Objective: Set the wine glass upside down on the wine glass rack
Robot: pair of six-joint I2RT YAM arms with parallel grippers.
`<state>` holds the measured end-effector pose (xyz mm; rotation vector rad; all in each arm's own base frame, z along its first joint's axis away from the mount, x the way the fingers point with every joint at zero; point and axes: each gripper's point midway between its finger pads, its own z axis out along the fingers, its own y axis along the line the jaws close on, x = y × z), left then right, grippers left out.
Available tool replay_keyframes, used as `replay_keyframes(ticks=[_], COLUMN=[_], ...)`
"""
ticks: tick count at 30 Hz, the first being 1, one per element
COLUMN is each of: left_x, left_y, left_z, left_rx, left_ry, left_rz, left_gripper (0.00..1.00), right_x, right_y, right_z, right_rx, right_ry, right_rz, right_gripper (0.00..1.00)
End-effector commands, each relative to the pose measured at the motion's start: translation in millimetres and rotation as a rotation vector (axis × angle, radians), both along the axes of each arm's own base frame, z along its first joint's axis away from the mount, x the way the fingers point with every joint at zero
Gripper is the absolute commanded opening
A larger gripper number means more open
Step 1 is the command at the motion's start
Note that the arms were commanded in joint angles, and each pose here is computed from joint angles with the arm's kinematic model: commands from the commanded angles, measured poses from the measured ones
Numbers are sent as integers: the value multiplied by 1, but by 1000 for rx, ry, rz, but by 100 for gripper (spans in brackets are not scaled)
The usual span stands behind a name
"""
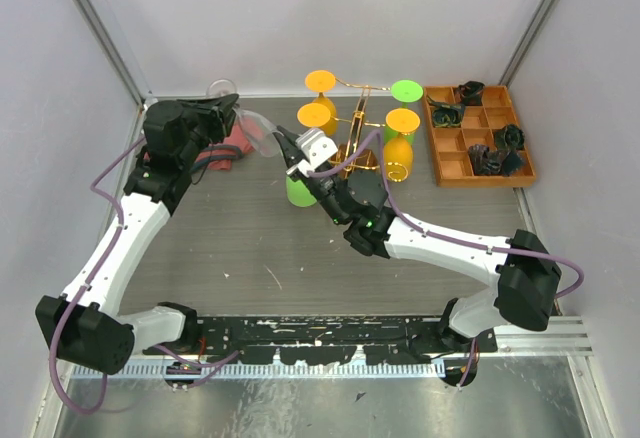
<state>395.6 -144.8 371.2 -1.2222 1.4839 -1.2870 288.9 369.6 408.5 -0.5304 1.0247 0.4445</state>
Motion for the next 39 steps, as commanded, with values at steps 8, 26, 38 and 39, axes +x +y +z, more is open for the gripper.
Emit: replay_keyframes(ticks=[8,26,38,39], left_x=[1,7,-32,-35], left_y=[7,29,18,14], left_z=[35,177,148,142], left_rx=[-39,568,1228,1276], left_ry=[-108,-754,-938,-947], left_rz=[8,-34,-115,-118], left_gripper=[10,0,0,0], right_x=[-17,-6,39,48], right_y=[-7,-24,-68,-74], right_z=[39,4,51,55], right_rx=[104,-32,-46,-32], right_ry=[-48,72,176,192], right_rz=[53,-54,-180,-182], right_gripper=[1,51,94,95])
